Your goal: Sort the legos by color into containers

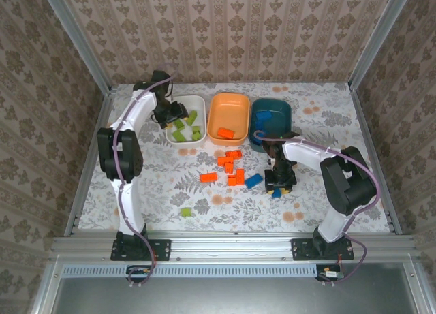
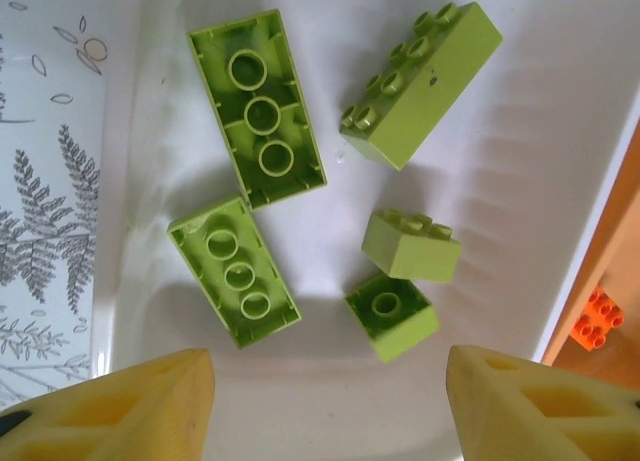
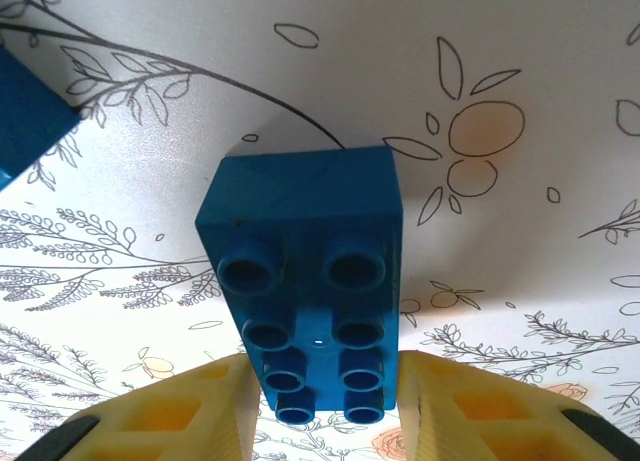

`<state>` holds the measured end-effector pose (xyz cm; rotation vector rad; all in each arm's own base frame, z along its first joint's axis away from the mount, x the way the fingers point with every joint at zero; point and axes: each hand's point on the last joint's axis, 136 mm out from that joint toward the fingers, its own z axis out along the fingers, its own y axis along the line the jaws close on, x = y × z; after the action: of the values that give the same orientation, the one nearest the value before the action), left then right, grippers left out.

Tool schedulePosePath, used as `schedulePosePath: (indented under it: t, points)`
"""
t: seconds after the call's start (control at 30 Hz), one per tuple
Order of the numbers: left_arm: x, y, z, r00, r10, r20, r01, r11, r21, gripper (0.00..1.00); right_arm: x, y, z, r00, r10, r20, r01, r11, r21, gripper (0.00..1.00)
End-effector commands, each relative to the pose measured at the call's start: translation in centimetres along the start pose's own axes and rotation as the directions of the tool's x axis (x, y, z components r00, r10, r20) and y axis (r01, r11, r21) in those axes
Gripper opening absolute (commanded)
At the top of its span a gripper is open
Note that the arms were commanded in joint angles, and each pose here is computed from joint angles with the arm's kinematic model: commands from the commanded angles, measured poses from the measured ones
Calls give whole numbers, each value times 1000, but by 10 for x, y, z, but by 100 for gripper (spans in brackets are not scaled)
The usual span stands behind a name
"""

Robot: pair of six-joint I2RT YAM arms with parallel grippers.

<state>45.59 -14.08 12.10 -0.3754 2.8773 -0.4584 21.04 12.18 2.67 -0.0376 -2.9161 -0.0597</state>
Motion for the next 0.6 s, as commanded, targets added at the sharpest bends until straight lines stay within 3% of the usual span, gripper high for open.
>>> schedulePosePath:
  t: [0.0, 0.2, 0.37, 0.57]
  points:
    - [5, -4, -48, 996, 21, 84, -23, 999, 28, 66, 3, 5, -7, 1000, -12, 18, 12, 1000, -25, 40]
    - [52, 12, -62, 990, -27, 138, 20, 999, 49, 68, -5, 16, -31, 997, -18, 76, 24, 997, -73, 39]
    - [110, 13, -50, 990, -50, 132, 42, 997, 63, 69, -18, 27, -75, 985, -14, 174, 36, 992, -120, 38]
    - [162, -14, -31, 994, 68, 85, -72, 997, 38, 71, -50, 36, -128, 958, -7, 285, 56, 984, -167, 38]
